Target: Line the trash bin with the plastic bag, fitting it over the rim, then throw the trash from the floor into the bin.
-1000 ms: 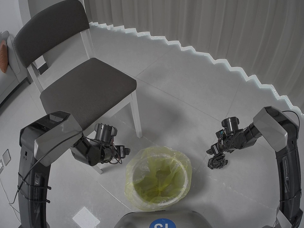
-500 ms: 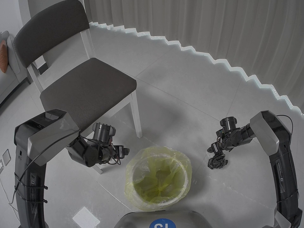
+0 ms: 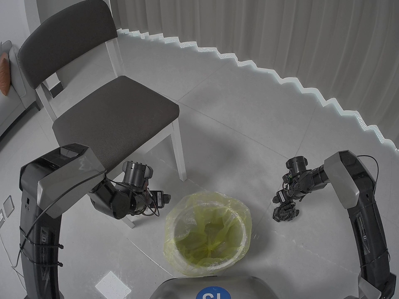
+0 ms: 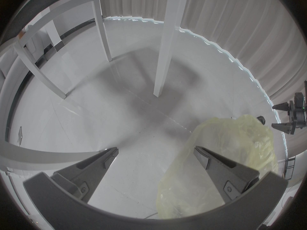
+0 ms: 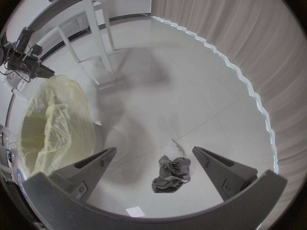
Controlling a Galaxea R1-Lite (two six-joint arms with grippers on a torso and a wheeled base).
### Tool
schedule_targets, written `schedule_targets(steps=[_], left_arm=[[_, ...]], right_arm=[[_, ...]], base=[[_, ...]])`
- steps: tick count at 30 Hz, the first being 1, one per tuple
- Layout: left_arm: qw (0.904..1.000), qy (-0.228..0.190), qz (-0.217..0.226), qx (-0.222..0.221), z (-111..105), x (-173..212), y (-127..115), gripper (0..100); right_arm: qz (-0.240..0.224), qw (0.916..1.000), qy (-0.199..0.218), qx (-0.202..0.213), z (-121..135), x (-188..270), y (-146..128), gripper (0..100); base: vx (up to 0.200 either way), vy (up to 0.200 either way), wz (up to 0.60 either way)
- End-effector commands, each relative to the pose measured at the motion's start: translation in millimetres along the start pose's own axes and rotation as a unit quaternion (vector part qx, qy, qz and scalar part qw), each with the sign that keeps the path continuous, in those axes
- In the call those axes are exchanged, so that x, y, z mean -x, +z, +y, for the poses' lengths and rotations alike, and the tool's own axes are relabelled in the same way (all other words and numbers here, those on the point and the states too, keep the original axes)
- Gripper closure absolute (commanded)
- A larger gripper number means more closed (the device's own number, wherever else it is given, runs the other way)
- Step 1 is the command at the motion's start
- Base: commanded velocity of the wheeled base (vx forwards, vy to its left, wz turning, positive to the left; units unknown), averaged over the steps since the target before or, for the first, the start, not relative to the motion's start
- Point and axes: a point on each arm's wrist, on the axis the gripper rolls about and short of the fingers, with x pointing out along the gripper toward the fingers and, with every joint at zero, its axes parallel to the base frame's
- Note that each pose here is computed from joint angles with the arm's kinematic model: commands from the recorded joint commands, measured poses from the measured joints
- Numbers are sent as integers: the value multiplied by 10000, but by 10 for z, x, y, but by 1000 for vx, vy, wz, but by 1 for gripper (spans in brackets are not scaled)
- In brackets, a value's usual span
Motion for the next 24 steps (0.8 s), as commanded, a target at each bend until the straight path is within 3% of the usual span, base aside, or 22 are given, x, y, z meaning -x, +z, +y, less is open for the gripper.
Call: schedule_targets(steps=[1,7,17,24], left_arm=[[10000,8,12,-5,-3,-21,-11,0],[10000,14,0,-25,-28,-19,-13,0],[10000,32,12,-19,-25,-36,-26,0],[10000,11,-77,-17,-29,-40,-11,0]], right_arm=[[100,9999,5,18,12,-43,-21,0],[501,9986,-62,-138,15,-62,-22,0],[618,9980,-71,-139,15,-64,-26,0],[1256,9920,-65,-149,41,-95,-157,0]], base=[[0,0,0],[0,0,0],[0,0,0],[0,0,0]])
